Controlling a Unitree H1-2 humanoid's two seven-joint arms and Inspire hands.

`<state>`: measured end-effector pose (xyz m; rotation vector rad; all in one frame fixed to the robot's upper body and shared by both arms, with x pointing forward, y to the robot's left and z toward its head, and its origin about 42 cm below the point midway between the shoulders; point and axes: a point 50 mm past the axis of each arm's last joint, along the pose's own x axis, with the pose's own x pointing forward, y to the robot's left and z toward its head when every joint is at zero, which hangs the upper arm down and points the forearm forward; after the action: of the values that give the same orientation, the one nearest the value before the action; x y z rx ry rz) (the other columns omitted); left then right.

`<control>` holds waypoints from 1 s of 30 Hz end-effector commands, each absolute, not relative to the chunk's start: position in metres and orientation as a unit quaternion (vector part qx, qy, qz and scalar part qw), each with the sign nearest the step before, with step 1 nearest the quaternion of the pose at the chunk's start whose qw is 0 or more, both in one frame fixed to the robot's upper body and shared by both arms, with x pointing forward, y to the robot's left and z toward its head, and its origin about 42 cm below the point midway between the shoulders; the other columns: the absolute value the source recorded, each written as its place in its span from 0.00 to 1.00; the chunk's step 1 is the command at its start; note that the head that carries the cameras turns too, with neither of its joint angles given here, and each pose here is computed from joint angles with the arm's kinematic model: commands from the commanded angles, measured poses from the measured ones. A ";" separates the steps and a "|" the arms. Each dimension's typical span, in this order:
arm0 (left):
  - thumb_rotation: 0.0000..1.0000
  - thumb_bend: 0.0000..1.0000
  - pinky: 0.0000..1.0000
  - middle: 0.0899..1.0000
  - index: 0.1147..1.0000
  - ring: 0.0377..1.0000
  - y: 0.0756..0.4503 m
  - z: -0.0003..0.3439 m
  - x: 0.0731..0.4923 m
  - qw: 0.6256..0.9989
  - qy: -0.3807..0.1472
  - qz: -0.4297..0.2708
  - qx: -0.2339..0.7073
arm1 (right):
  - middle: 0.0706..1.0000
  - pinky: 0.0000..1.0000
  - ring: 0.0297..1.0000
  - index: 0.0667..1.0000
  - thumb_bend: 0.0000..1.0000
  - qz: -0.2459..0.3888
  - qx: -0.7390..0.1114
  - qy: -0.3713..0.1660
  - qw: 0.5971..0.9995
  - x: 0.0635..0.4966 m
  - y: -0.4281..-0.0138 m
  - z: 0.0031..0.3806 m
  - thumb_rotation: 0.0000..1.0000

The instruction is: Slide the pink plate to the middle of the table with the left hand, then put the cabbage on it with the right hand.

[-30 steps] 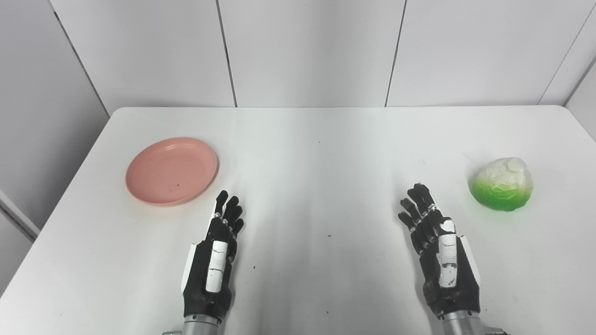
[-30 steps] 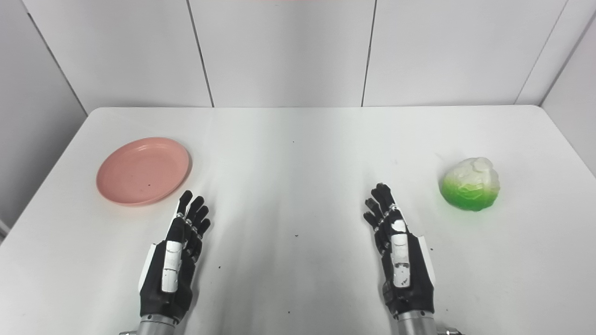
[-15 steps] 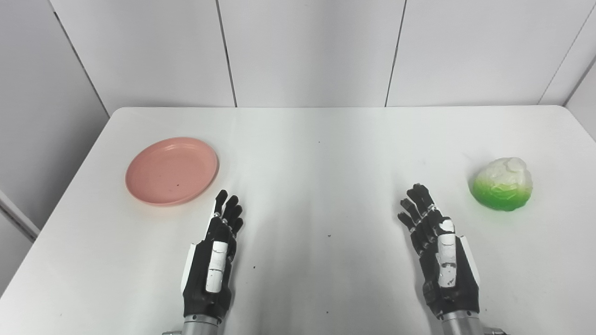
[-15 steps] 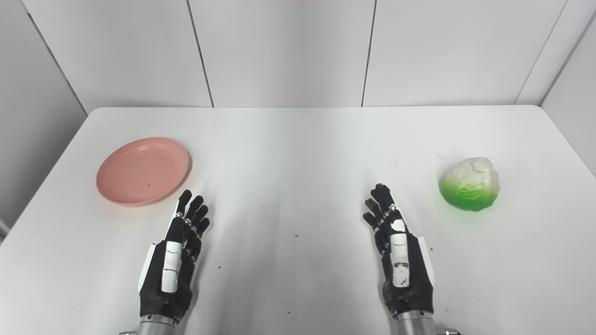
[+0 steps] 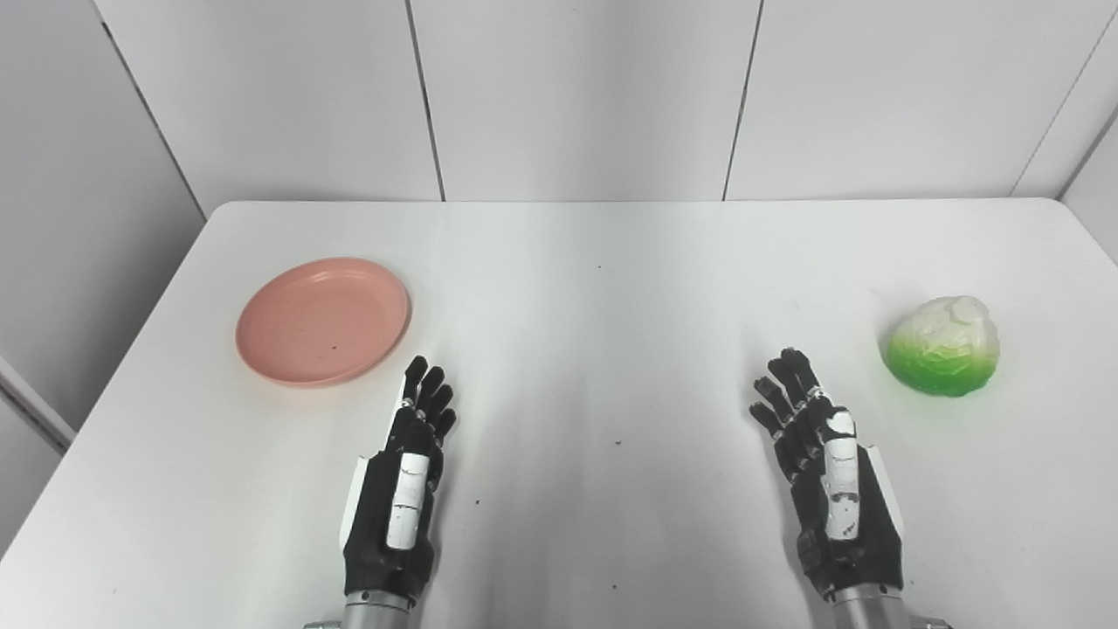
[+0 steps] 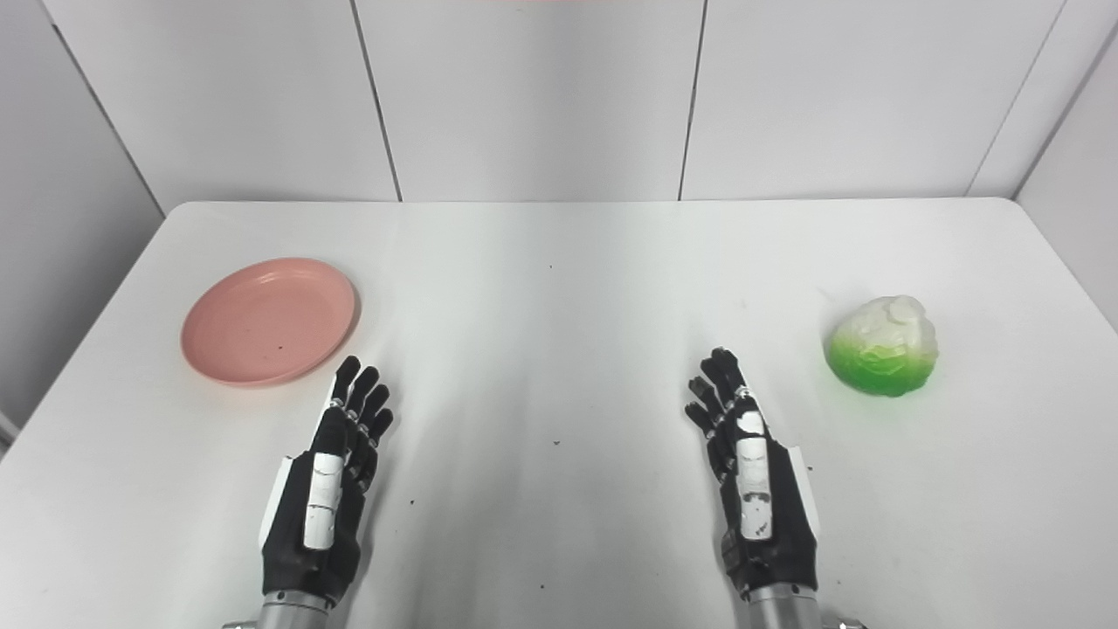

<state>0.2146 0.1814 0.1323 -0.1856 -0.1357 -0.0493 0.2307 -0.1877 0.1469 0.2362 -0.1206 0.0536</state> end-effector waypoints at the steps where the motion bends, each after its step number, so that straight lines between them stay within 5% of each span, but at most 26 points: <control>1: 0.87 0.90 1.00 1.00 1.00 0.98 0.197 0.132 0.195 0.995 -0.072 -0.019 -0.070 | 0.94 0.94 0.92 0.97 0.86 -0.002 0.133 -0.006 0.991 0.189 -0.199 0.133 1.00; 30: 0.82 0.88 1.00 0.99 1.00 0.98 0.189 0.112 0.191 0.990 -0.039 0.008 -0.132 | 0.94 0.92 0.93 0.95 0.84 -0.005 0.115 0.007 0.993 0.185 -0.206 0.112 1.00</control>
<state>0.2149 0.1818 0.1250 -0.2703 -0.1144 -0.0163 0.2316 -0.1901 0.1353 0.2595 -0.0344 0.0359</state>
